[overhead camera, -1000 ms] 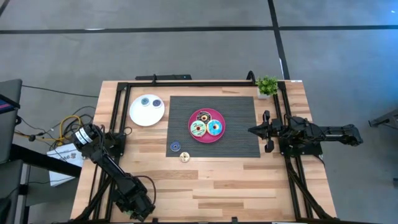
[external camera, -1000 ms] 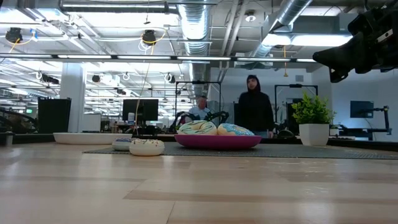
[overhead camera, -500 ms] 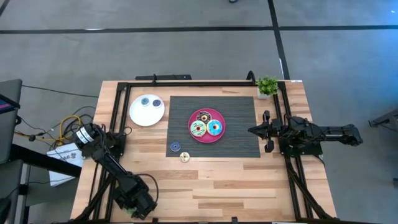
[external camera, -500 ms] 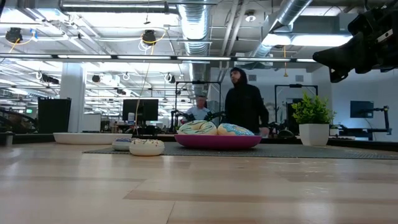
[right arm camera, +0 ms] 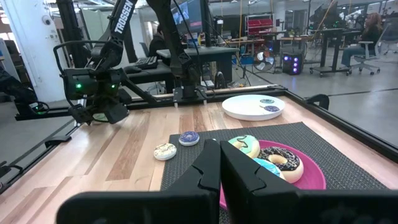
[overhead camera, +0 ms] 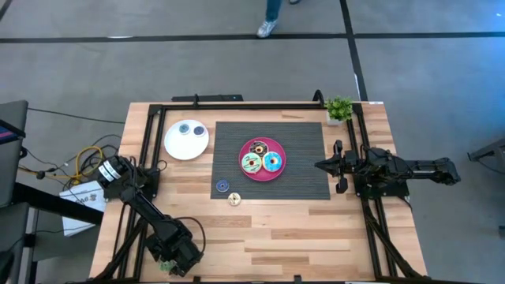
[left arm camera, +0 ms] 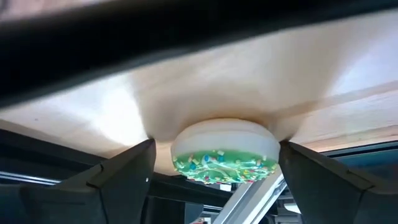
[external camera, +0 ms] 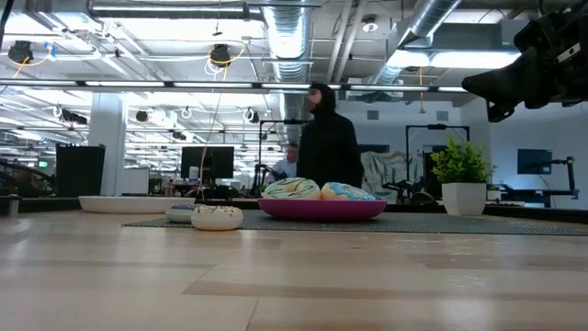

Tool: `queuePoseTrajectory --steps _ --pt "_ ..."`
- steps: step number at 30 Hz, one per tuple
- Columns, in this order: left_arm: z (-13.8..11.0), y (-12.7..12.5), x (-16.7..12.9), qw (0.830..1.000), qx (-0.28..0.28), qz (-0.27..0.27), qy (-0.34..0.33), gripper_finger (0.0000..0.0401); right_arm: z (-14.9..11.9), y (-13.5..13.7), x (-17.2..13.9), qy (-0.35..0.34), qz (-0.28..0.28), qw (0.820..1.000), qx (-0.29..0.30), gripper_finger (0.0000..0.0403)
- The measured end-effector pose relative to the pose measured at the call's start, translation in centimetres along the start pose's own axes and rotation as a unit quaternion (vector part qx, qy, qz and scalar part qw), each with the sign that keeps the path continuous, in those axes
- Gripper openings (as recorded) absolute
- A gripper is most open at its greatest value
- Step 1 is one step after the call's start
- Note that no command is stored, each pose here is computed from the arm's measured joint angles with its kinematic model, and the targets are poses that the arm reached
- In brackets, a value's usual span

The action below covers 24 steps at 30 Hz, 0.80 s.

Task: Pick & Place donuts
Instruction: Put the small green donut on the white plate

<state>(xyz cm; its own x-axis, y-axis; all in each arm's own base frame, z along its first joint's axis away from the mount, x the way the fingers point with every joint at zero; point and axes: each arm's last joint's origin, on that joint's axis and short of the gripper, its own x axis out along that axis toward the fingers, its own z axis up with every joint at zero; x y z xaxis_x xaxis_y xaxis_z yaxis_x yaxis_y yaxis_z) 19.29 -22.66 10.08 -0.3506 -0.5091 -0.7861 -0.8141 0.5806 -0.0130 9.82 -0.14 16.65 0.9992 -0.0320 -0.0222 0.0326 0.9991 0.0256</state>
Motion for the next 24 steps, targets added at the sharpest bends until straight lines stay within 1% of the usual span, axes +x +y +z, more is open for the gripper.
queuePoseTrajectory --steps 6,16,24 --pt "0.17 -0.05 -0.12 1.0 0.007 -0.002 0.0 0.0316 0.02 0.0 0.0 0.0 0.0 1.0 0.0 0.0" --pt "0.51 -0.16 -0.39 1.0 0.006 -0.007 0.0 0.0261 0.01 0.0 0.0 0.0 0.0 1.0 0.0 0.0" --pt "0.51 -0.16 -0.4 1.0 0.006 -0.007 0.0 0.0237 0.0 0.0 0.0 0.0 0.0 1.0 0.0 0.0"
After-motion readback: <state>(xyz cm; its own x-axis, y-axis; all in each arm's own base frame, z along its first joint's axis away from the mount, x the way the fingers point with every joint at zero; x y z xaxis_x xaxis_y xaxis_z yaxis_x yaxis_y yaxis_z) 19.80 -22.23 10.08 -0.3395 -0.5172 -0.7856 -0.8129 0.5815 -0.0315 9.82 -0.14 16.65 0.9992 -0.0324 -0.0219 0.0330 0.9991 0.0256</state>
